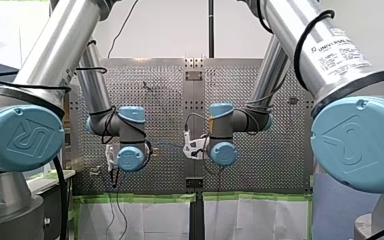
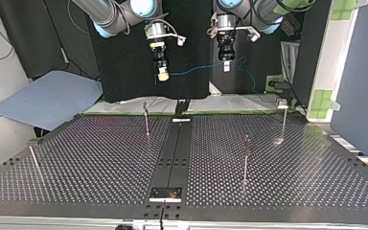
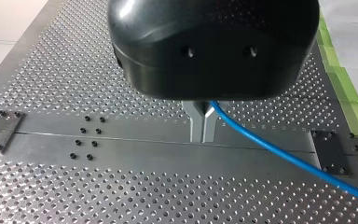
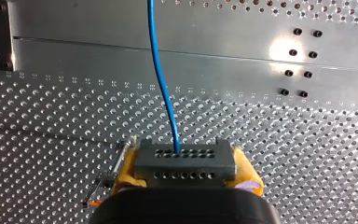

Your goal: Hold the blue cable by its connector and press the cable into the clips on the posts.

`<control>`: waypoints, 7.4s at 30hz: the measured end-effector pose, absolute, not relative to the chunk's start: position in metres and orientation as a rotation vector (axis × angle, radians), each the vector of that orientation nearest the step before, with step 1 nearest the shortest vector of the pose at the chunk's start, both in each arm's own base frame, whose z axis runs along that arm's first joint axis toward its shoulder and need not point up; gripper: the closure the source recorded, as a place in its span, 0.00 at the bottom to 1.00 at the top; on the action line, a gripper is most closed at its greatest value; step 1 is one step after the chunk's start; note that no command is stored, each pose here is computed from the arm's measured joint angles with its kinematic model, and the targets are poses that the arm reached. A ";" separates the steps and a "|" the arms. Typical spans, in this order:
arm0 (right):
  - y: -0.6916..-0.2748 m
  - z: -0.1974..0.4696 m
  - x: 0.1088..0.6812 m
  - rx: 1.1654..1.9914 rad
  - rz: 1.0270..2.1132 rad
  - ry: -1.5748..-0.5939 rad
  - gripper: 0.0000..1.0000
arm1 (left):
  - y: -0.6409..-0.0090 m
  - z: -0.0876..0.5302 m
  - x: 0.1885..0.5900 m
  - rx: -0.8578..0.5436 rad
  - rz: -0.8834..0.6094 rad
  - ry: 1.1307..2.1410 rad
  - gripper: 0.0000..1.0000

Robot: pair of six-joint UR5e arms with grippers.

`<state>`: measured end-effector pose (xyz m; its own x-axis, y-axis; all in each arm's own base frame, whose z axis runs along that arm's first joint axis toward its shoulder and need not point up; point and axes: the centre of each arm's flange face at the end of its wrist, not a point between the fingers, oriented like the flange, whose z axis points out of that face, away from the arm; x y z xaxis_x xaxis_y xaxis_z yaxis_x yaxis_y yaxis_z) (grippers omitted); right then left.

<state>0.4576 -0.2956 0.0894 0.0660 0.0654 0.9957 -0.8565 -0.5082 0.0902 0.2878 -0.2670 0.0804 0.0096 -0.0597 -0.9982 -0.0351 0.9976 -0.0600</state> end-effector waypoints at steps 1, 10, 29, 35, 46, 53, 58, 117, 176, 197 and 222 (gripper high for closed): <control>-0.296 0.089 0.458 1.590 1.544 -0.811 1.00 | -0.267 0.080 0.288 -0.075 -0.019 1.562 0.99; -0.296 0.089 0.458 1.590 1.544 -0.810 1.00 | -0.267 0.080 0.288 -0.075 -0.019 1.562 0.99; -0.296 0.089 0.458 1.590 1.544 -0.811 1.00 | -0.267 0.080 0.288 -0.075 -0.019 1.562 0.99; -0.296 0.089 0.458 1.590 1.544 -0.811 1.00 | -0.267 0.080 0.288 -0.075 -0.019 1.562 0.99; -0.296 0.089 0.458 1.590 1.544 -0.811 1.00 | -0.267 0.080 0.288 -0.075 -0.019 1.562 0.99; -0.296 0.089 0.458 1.590 1.544 -0.811 1.00 | -0.267 0.080 0.288 -0.075 -0.019 1.562 0.99; -0.296 0.089 0.458 1.590 1.545 -0.811 1.00 | -0.267 0.080 0.288 -0.075 -0.019 1.562 0.99; -0.296 0.089 0.458 1.590 1.544 -0.811 1.00 | -0.267 0.080 0.288 -0.075 -0.019 1.562 0.99; -0.291 0.046 0.450 1.697 1.443 -0.839 1.00 | -0.255 0.035 0.274 -0.003 0.084 1.699 0.99; -0.302 0.131 0.472 1.675 1.523 -0.824 1.00 | -0.235 0.080 0.290 0.018 0.222 1.717 0.99; -0.328 0.251 0.507 1.581 1.673 -0.761 1.00 | -0.242 0.203 0.341 -0.153 0.230 1.526 0.99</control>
